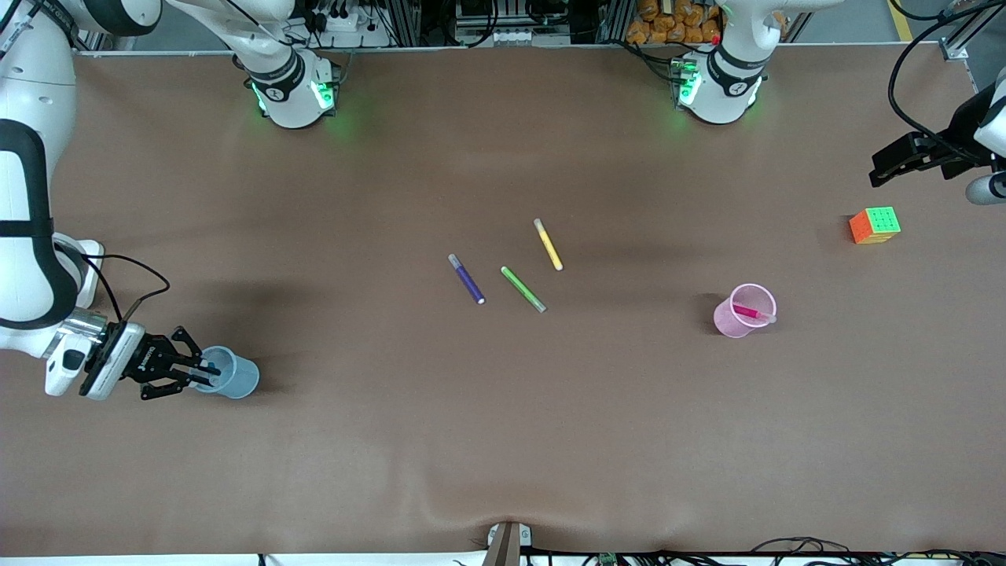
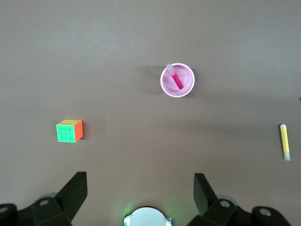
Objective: Place pink and blue markers in matching cups
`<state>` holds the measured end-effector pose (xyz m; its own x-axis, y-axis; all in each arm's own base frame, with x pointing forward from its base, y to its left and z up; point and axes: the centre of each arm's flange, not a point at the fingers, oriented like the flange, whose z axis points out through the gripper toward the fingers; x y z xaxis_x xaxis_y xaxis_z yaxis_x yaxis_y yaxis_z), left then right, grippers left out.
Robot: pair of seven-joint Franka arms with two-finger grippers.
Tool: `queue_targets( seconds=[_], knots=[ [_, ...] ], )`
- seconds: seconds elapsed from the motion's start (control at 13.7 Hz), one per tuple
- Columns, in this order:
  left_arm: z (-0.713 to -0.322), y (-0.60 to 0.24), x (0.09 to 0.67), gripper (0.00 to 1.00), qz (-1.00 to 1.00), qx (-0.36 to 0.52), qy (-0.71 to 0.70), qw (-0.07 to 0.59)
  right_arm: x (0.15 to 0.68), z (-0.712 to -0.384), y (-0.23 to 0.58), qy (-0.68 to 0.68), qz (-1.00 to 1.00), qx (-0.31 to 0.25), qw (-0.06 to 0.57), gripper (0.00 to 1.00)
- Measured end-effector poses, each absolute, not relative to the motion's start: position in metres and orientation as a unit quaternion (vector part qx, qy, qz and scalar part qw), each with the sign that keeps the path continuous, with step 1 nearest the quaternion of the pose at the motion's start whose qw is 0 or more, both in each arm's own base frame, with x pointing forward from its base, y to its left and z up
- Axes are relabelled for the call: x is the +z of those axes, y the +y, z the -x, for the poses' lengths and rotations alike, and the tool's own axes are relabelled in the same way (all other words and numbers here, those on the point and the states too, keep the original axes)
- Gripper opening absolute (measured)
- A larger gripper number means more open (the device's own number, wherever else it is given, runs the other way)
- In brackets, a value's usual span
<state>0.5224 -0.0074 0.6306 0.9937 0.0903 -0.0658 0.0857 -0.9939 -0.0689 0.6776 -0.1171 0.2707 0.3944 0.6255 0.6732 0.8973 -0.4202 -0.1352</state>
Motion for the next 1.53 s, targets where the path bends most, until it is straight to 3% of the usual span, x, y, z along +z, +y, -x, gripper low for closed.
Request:
queue_targets(
  seconds=[0.07, 0.36, 0.58, 1.02, 1.53],
  knots=[
    [-0.522, -0.007, 0.630, 1.00, 0.998, 0.035, -0.044, 0.033, 0.271, -0.678, -0.117, -0.477, 0.798, -0.274, 0.248, 0.22],
    [-0.522, -0.008, 0.630, 1.00, 0.998, 0.037, -0.044, 0.033, 0.271, -0.678, -0.117, -0.454, 0.812, -0.266, 0.253, 0.68],
    [-0.522, -0.008, 0.630, 1.00, 0.998, 0.037, -0.043, 0.033, 0.281, -0.682, -0.107, -0.408, 0.849, -0.217, 0.256, 0.99],
    [-0.521, -0.009, 0.631, 1.00, 0.998, 0.037, -0.043, 0.033, 0.370, -0.685, -0.067, -0.325, 0.911, -0.148, 0.206, 1.00],
    [-0.521, -0.010, 0.631, 1.00, 0.998, 0.038, -0.042, 0.033, 0.463, -0.657, -0.067, -0.237, 0.959, -0.085, 0.130, 1.00]
  ],
)
